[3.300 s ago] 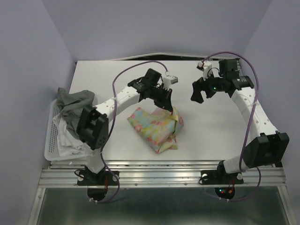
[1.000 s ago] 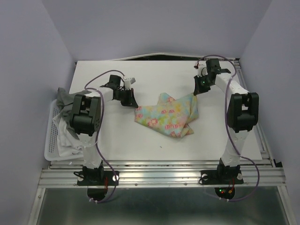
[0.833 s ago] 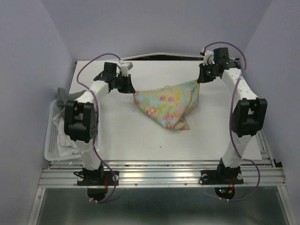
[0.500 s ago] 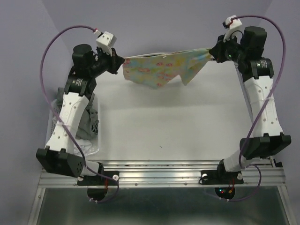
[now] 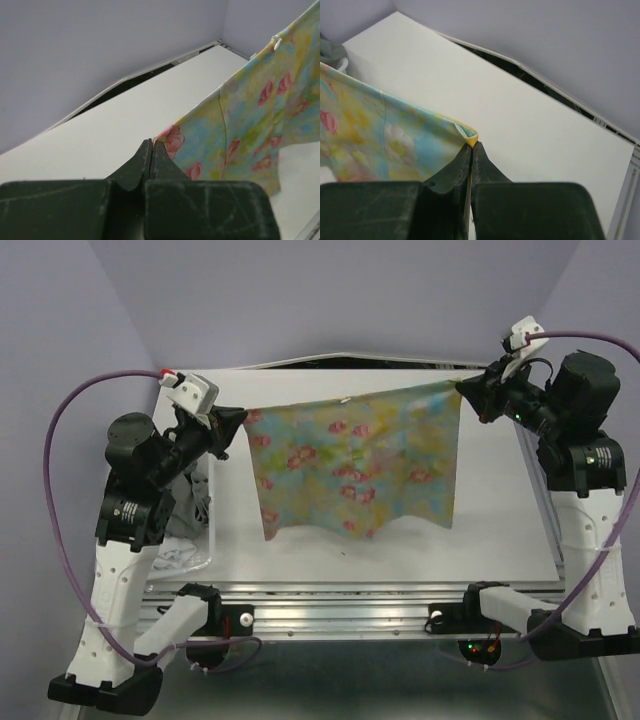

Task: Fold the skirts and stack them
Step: Flatten the skirt out

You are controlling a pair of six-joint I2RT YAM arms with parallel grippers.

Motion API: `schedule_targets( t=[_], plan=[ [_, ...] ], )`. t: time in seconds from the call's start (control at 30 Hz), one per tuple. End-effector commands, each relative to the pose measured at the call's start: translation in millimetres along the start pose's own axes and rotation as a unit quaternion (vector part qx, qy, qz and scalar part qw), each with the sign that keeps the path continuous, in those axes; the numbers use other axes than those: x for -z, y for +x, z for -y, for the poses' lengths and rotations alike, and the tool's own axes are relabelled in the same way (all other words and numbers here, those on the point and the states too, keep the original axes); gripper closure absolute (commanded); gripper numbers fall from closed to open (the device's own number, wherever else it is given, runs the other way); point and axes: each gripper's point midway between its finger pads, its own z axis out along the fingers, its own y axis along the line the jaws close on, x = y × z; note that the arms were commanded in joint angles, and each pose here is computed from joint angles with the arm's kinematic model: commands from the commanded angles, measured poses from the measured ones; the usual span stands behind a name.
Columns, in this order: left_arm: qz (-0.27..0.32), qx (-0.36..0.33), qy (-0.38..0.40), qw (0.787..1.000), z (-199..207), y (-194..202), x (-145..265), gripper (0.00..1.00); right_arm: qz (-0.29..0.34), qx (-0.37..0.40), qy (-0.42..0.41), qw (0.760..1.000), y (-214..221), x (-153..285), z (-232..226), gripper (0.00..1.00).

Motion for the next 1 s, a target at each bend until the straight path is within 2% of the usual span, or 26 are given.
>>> schedule_targets(
  t=[0.0, 0.1, 0.2, 0.23, 0.27, 0.3, 0.33, 0.37, 0.4, 0.5, 0.53, 0.6, 0.63, 0.73, 0.83, 0.87, 0.9, 0.97],
  plan=[
    [-0.062, 0.020, -0.033, 0.997, -23.3, 46.2, -19.0, 1.00, -0.047, -0.003, 0.054, 0.997, 43.1, -33.0, 39.6, 0.99],
    [-0.109, 0.044, -0.029, 0.993, -34.8, 87.2, -48.9, 1.00, -0.081, -0.030, 0.055, 0.995, 82.0, -71.9, 55.5, 0.99],
    [-0.123, 0.059, -0.027, 0.990, -45.5, 106.3, -77.9, 1.00, -0.098, -0.048, 0.045, 0.993, 109.9, -105.7, 65.2, 0.99],
    [-0.147, 0.067, -0.031, 0.986, -54.0, 124.4, -98.7, 0.86, -0.127, -0.065, 0.037, 0.989, 136.4, -127.7, 71.2, 0.96],
    [-0.161, 0.073, -0.047, 0.983, -63.3, 133.6, -110.6, 0.75, -0.138, -0.082, 0.040, 0.986, 147.3, -139.6, 76.0, 0.71],
    [-0.172, 0.080, -0.064, 0.980, -72.9, 139.6, -121.3, 0.70, -0.149, -0.092, 0.049, 0.983, 158.6, -151.7, 83.4, 0.48],
    [-0.190, 0.085, -0.087, 0.974, -92.6, 149.0, -143.7, 0.61, -0.166, -0.104, 0.057, 0.979, 174.6, -175.3, 96.7, 0.31],
    [-0.204, 0.086, -0.098, 0.970, -101.6, 155.8, -153.5, 0.57, -0.176, -0.108, 0.076, 0.975, 181.9, -184.6, 108.2, 0.21],
    [-0.218, 0.088, -0.123, 0.964, -120.2, 159.9, -169.2, 0.51, -0.192, -0.112, 0.084, 0.971, 190.0, -201.5, 120.2, 0.20],
    [-0.238, 0.099, -0.136, 0.957, -136.1, 161.9, -179.0, 0.50, -0.210, -0.100, 0.108, 0.967, 194.5, -211.1, 137.4, 0.19],
    [-0.243, 0.096, -0.141, 0.955, -141.4, 163.7, -181.4, 0.46, -0.228, -0.102, 0.105, 0.963, 199.5, -208.3, 135.9, 0.19],
    [-0.241, 0.089, -0.137, 0.957, -141.3, 158.3, -179.7, 0.45, -0.247, -0.098, 0.078, 0.961, 201.9, -200.0, 124.8, 0.18],
    [-0.236, 0.080, -0.123, 0.961, -135.7, 151.1, -175.9, 0.45, -0.253, -0.100, 0.064, 0.960, 202.8, -195.3, 117.6, 0.18],
    [-0.259, 0.084, -0.078, 0.959, -110.9, 177.5, -158.5, 0.46, -0.294, -0.118, 0.000, 0.948, 217.0, -172.7, 80.2, 0.18],
    [-0.275, 0.070, -0.032, 0.958, -86.6, 191.2, -144.4, 0.50, -0.355, -0.150, -0.066, 0.921, 242.5, -145.1, 34.8, 0.21],
    [-0.297, 0.056, -0.008, 0.953, -76.8, 211.3, -135.8, 0.51, -0.378, -0.162, -0.086, 0.907, 257.1, -130.8, 15.6, 0.23],
    [-0.305, 0.048, 0.011, 0.951, -68.8, 219.5, -130.9, 0.51, -0.379, -0.162, -0.089, 0.907, 257.4, -130.0, 14.3, 0.24],
    [-0.332, 0.011, 0.054, 0.942, -50.4, 241.7, -120.0, 0.51, -0.414, -0.165, -0.101, 0.889, 281.9, -110.2, -7.6, 0.26]
  ],
)
